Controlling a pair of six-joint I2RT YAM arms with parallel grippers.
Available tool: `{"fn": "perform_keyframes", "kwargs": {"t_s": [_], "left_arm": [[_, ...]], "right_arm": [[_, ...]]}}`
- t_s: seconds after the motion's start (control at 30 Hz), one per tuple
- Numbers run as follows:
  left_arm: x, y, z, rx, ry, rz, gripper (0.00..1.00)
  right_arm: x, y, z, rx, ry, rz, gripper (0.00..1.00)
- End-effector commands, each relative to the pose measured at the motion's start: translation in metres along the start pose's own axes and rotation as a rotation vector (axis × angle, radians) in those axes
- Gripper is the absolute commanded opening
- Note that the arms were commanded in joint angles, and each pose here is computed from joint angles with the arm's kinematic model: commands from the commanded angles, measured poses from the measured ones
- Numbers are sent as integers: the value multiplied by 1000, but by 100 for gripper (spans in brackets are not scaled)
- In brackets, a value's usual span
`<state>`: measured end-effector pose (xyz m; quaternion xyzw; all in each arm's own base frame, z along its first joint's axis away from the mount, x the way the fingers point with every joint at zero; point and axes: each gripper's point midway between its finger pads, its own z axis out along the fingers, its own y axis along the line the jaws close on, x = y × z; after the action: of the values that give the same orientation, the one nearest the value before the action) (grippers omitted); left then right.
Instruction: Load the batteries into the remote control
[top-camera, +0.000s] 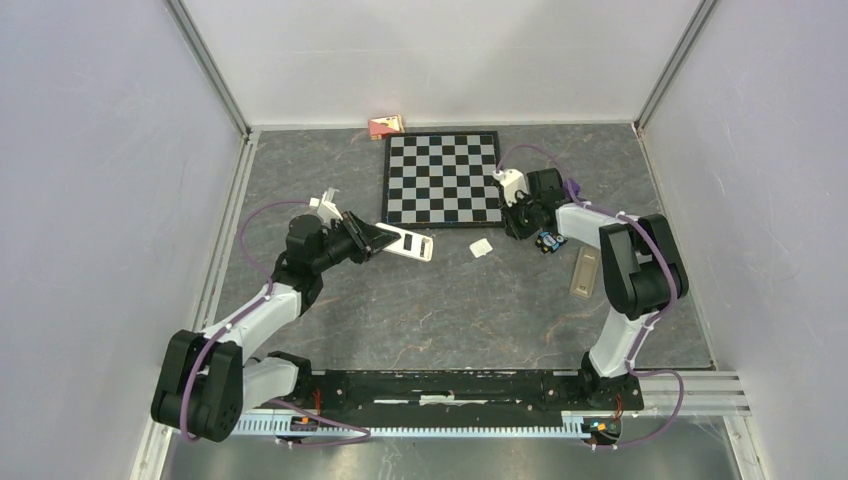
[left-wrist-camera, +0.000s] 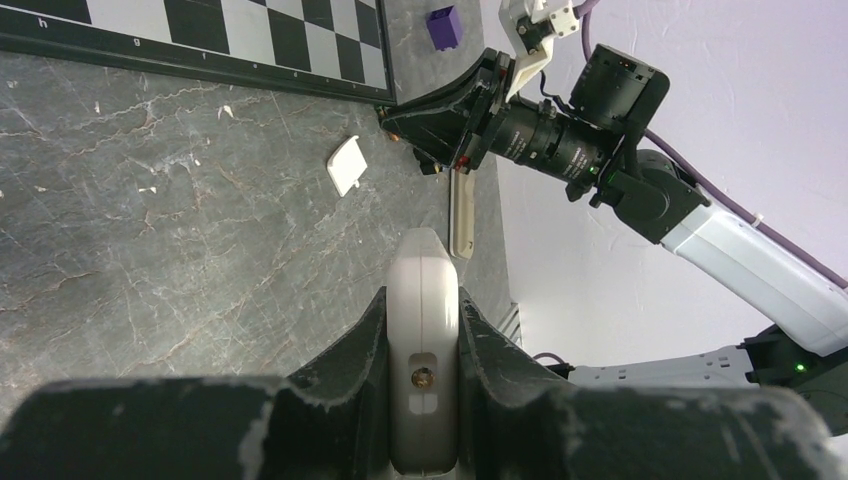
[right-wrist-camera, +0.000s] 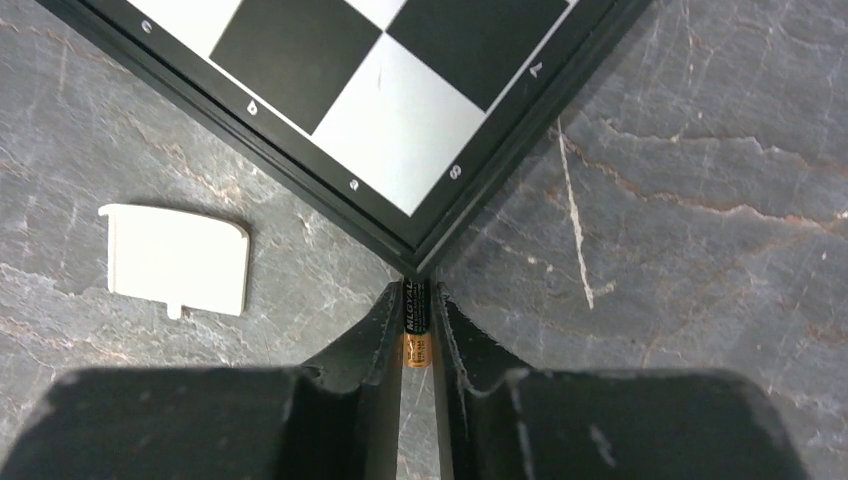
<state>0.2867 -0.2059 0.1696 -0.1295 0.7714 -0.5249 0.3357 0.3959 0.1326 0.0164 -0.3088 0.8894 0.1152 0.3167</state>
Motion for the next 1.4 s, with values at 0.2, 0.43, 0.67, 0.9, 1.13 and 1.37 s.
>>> {"fn": "perform_keyframes", "kwargs": {"t_s": [0.2,0.43,0.67,0.9,1.13,1.37], "left_arm": [[-9,-18,-4,66,-29,87,2],[-7,-17,-4,66,-25,86,2],[-5,-11,-3,54,-22,89,2],[-4,-4,-2,43,-26,84,2],[-6,-4,3,47,-18,82,2],[-5,0,5,39,-17,79,2]], "right_arm": [[57,19,-16,41,235,62,9],[60,25,-29,138,277,204,7],[93,57,-53,172,411,273,9],[120,74,-65,162,467,276,31],[120,73,-57,144,505,248,36],[129,75,-67,133,555,235,38]]}}
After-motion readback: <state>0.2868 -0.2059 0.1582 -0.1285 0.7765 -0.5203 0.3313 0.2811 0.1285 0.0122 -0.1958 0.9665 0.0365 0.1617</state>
